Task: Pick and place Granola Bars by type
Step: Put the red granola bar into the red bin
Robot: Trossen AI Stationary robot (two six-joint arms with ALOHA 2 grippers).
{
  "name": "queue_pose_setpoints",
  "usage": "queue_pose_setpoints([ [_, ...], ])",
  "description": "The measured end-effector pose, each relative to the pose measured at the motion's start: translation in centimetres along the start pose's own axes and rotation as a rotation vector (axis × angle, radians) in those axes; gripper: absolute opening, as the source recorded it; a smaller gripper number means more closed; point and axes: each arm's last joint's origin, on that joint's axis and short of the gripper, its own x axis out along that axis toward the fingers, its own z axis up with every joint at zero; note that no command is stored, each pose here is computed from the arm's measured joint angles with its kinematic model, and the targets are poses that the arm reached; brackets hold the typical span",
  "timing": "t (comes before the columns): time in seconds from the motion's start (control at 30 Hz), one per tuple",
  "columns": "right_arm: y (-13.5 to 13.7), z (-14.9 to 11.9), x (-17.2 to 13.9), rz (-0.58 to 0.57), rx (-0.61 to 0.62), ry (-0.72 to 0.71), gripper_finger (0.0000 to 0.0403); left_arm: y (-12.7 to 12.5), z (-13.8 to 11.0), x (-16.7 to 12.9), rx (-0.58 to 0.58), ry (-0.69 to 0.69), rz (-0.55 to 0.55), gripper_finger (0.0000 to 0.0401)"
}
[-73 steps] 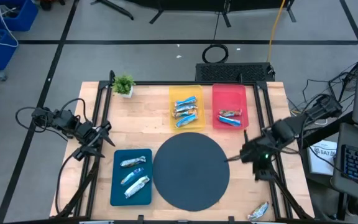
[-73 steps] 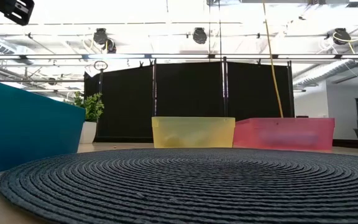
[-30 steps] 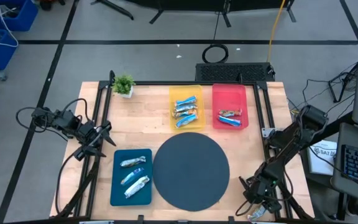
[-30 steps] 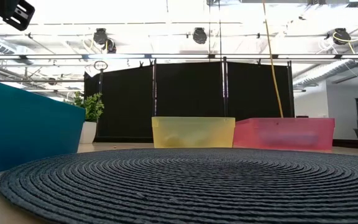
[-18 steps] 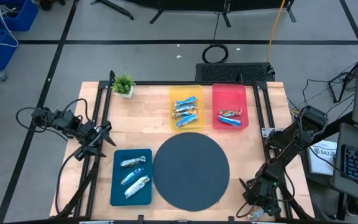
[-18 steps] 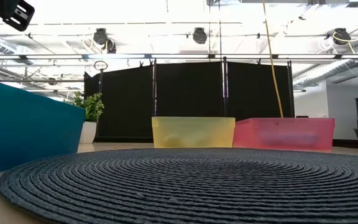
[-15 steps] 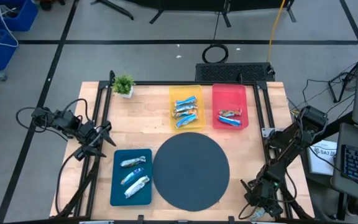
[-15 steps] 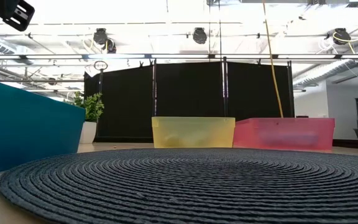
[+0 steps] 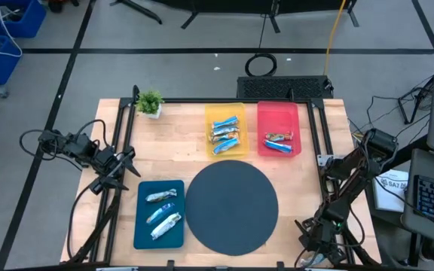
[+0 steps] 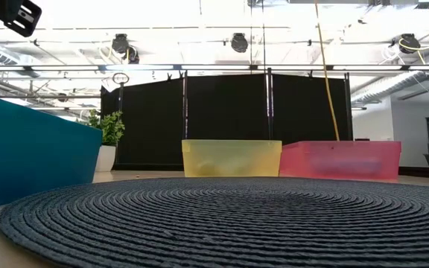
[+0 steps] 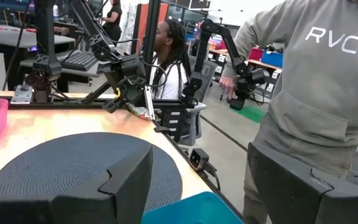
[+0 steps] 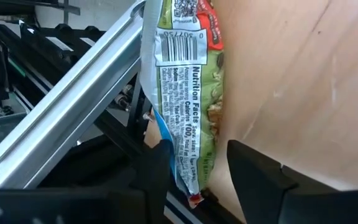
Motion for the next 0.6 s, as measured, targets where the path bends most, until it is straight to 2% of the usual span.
queue_pose_setpoints([
  [0.27,0.5,0.3,0.7,0.052,-0.025,-0.008,0.0147,0.0,0.0,0.0,-0.003,0.0,0.0,0.0269],
  [0.5,0.1,0.1,2.1,0.032,0.025,0.043,0.0154,0.0,0.0,0.0,-0.004,0.0,0.0,0.0269],
  [0.6,0.0,0.1,2.3,0.028,0.038,0.048,0.0141,0.0,0.0,0.0,-0.002,0.0,0.0,0.0269],
])
